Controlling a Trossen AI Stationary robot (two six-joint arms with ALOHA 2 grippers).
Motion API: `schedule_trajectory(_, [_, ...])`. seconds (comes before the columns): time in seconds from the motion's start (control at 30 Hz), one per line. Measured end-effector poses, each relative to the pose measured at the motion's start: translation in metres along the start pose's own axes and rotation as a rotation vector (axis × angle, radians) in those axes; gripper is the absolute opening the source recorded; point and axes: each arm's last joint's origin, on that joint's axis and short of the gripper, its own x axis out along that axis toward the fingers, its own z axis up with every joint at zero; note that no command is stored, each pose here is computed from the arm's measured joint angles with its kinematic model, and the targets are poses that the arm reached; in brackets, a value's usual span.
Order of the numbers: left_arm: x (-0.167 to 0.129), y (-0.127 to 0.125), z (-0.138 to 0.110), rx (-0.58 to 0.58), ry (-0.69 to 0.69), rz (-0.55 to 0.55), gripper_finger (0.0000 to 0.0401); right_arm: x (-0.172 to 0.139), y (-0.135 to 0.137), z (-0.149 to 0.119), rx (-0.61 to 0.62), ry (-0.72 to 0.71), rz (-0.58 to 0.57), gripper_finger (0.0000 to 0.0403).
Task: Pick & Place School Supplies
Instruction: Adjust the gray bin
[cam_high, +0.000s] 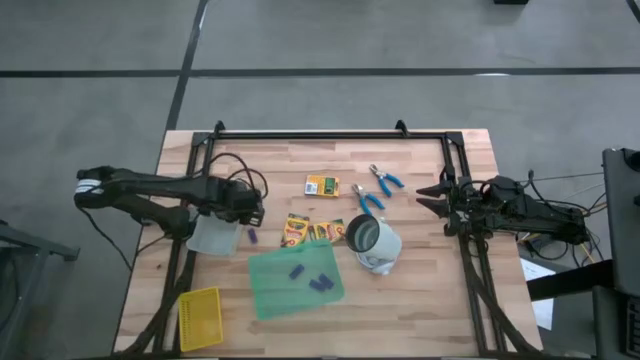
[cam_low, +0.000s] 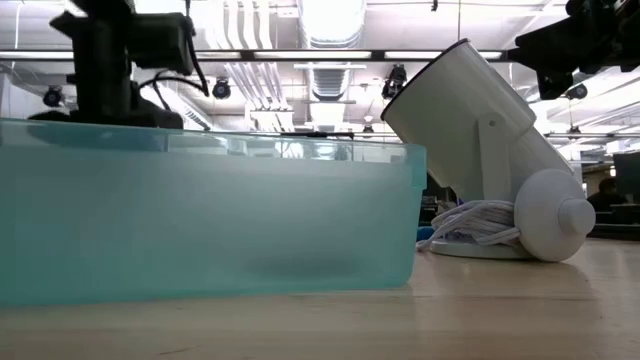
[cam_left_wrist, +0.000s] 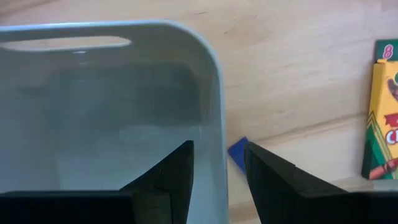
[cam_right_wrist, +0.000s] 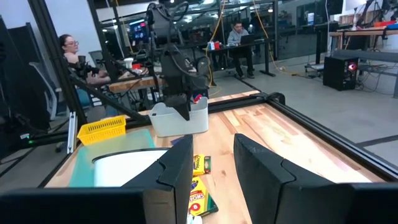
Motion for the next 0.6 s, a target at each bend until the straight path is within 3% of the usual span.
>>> schedule_trajectory(0.6, [0.021,0.014,0.055,0.026,-0.050,-0.014,0.0142,0.000,0.000,0.000,0.000,0.000,0.000,0.0114])
